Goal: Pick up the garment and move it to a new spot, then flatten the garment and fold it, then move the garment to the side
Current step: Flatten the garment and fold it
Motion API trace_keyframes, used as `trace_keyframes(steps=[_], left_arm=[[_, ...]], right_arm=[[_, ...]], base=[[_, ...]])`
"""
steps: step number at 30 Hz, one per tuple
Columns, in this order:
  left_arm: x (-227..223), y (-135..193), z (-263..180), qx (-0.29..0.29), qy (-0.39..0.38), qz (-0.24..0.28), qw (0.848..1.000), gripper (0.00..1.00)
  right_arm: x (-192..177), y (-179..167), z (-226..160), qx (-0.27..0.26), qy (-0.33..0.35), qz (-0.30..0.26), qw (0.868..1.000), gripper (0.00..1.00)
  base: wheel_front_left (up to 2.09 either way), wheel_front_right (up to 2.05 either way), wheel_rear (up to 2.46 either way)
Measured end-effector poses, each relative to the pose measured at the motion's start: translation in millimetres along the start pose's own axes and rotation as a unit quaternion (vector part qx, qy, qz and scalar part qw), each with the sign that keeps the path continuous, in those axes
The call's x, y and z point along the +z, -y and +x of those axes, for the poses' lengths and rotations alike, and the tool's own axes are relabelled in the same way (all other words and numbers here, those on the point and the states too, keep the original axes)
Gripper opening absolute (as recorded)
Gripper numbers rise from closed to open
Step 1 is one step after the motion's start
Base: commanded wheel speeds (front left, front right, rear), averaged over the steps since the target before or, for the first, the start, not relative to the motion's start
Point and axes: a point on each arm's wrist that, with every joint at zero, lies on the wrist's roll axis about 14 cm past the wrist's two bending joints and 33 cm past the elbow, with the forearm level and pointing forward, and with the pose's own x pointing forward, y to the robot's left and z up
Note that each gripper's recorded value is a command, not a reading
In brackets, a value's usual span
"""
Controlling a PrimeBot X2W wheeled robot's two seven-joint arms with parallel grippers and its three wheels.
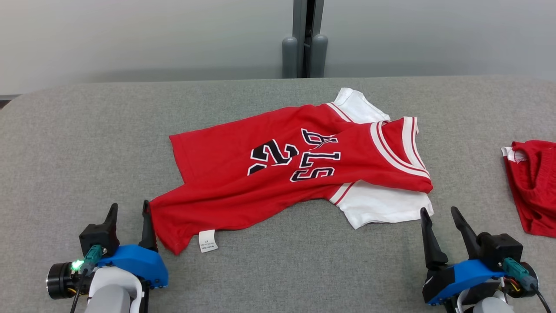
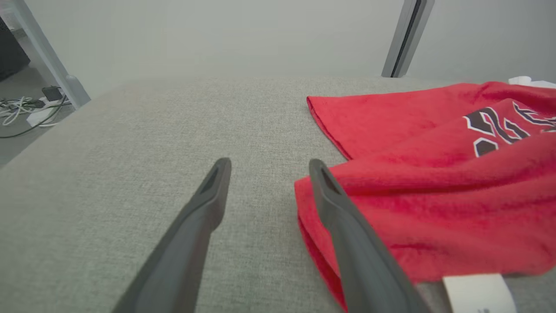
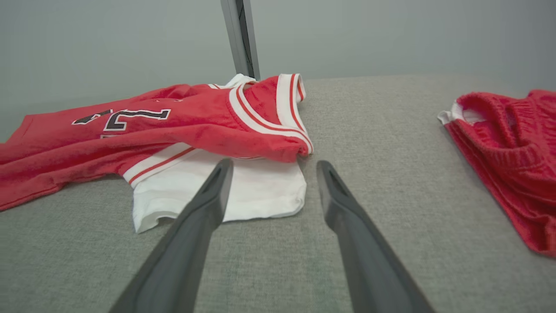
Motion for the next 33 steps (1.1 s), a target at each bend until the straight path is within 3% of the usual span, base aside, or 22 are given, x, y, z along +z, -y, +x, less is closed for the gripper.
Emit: trace_keyframes(steps=[12, 21, 33], left_arm=[[10.0, 13.7, -47.8, -0.004, 0.046, -0.013, 0.999, 1.0], [-7.9, 22.5, -78.2, -0.008, 0.036, -0.022, 0.999, 1.0], [-27.6, 36.5, -70.6, -0.041, -0.001, -0.045, 0.998, 1.0]], right_arm=[[32.8, -12.5, -12.8, 0.019, 0.052, -0.005, 0.998, 1.0], [22.8, -12.1, -32.5, 0.02, 0.042, -0.013, 0.999, 1.0], [7.5, -10.1, -29.6, 0.017, 0.018, -0.012, 1.0, 1.0]], base=[[0.0, 0.0, 0.0], [0.0, 0.0, 0.0], [0.0, 0.0, 0.0]])
